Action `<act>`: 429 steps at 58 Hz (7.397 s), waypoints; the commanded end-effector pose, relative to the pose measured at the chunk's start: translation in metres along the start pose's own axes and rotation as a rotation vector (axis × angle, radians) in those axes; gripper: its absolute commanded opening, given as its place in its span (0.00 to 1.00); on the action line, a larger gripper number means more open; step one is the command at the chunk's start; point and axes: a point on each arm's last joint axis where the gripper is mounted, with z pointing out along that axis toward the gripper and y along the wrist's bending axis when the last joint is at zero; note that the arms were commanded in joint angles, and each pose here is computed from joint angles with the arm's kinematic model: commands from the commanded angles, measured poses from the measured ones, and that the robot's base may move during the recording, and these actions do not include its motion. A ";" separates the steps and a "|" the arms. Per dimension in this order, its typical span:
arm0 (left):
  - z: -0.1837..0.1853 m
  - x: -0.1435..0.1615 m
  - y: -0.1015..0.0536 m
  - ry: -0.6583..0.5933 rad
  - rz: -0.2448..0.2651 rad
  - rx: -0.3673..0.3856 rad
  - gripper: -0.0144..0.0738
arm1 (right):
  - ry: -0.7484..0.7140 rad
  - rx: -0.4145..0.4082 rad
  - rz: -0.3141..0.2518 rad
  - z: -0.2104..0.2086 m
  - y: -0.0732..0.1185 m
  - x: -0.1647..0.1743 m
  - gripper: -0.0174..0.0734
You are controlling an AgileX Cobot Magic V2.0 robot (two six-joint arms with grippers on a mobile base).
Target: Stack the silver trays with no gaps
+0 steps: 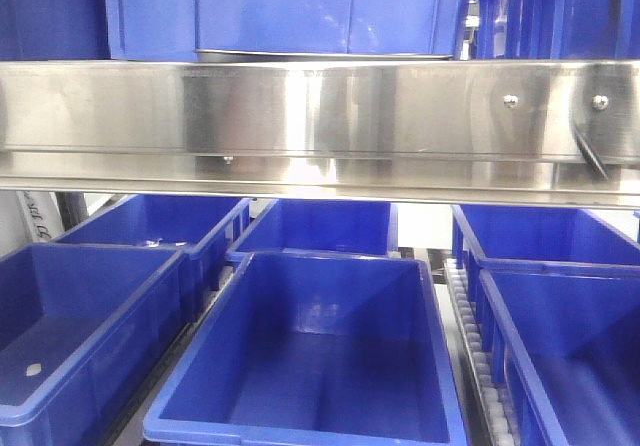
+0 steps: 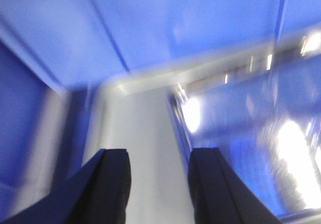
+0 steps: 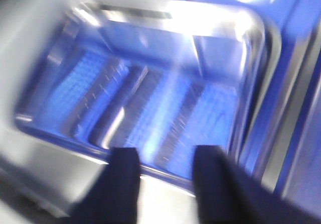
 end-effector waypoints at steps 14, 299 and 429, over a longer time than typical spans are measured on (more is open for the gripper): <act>-0.066 -0.019 0.044 -0.141 -0.140 0.017 0.16 | -0.204 0.050 -0.138 -0.100 0.034 0.001 0.11; -0.290 0.251 0.141 -0.617 -0.376 0.129 0.15 | -0.951 0.542 -0.056 -0.100 -0.073 0.389 0.11; -0.152 0.363 0.067 -0.617 -0.258 -0.017 0.15 | -0.951 0.542 -0.056 -0.100 -0.073 0.389 0.11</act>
